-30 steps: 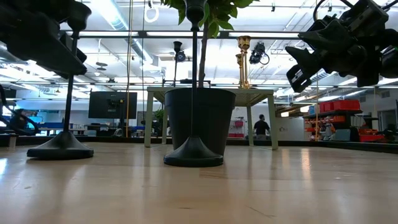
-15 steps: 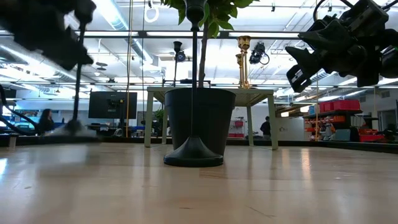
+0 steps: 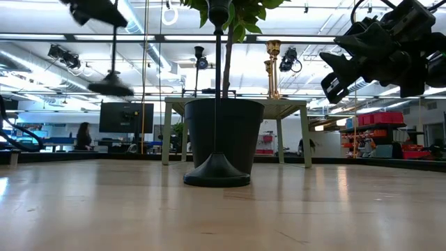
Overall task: Pick & Place candle stick holders
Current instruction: Put the left black candle holder on the shelf aligned with the other black candle holder
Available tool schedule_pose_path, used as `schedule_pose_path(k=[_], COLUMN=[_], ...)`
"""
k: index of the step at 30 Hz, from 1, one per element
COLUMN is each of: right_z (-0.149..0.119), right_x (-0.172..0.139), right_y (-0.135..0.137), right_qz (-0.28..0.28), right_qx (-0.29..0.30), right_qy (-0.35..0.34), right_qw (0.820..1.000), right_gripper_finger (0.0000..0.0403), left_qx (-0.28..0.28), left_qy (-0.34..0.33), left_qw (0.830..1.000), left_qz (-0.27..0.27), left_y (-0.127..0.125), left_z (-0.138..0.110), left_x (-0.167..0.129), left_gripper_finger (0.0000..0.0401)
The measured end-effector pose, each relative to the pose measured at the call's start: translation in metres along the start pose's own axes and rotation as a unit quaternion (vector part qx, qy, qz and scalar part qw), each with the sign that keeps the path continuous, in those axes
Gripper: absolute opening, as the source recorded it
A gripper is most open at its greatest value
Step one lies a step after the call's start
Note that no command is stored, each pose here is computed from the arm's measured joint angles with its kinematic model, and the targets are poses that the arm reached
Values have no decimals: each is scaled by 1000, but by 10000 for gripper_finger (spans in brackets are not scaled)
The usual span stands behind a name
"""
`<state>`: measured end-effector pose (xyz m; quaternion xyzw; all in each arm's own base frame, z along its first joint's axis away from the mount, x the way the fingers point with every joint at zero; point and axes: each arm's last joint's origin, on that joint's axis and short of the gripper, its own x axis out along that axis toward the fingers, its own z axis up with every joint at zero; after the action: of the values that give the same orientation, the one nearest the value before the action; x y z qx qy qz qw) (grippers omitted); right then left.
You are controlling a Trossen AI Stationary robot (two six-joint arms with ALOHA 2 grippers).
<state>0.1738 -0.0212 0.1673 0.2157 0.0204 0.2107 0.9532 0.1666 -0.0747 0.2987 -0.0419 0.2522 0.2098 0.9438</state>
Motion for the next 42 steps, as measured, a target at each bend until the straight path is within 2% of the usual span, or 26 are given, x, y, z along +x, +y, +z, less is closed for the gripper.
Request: schedule_pose_path(k=[9,18,34,38,42], right_z=[0,0,0,0,0], right_x=[0,0,0,0,0], right_y=[0,0,0,0,0], right_qz=[0,0,0,0,0], right_qx=[0,-4,-7,-7,-7], right_qy=[0,0,0,0,0], right_qw=[1000,1000,1000,1000,1000], right_gripper_finger=[125,125,125,125,125], left_qx=[15,9,-20,-20,-18], left_qy=[-32,-24,-50,-66,-79], left_qw=[998,993,992,992,994], left_qz=[59,116,115,107,77], left_y=[26,63,130,143,154], left_z=[50,75,98,103,108], left_x=[-4,8,30,34,48], left_gripper_finger=[12,12,12,12,12])
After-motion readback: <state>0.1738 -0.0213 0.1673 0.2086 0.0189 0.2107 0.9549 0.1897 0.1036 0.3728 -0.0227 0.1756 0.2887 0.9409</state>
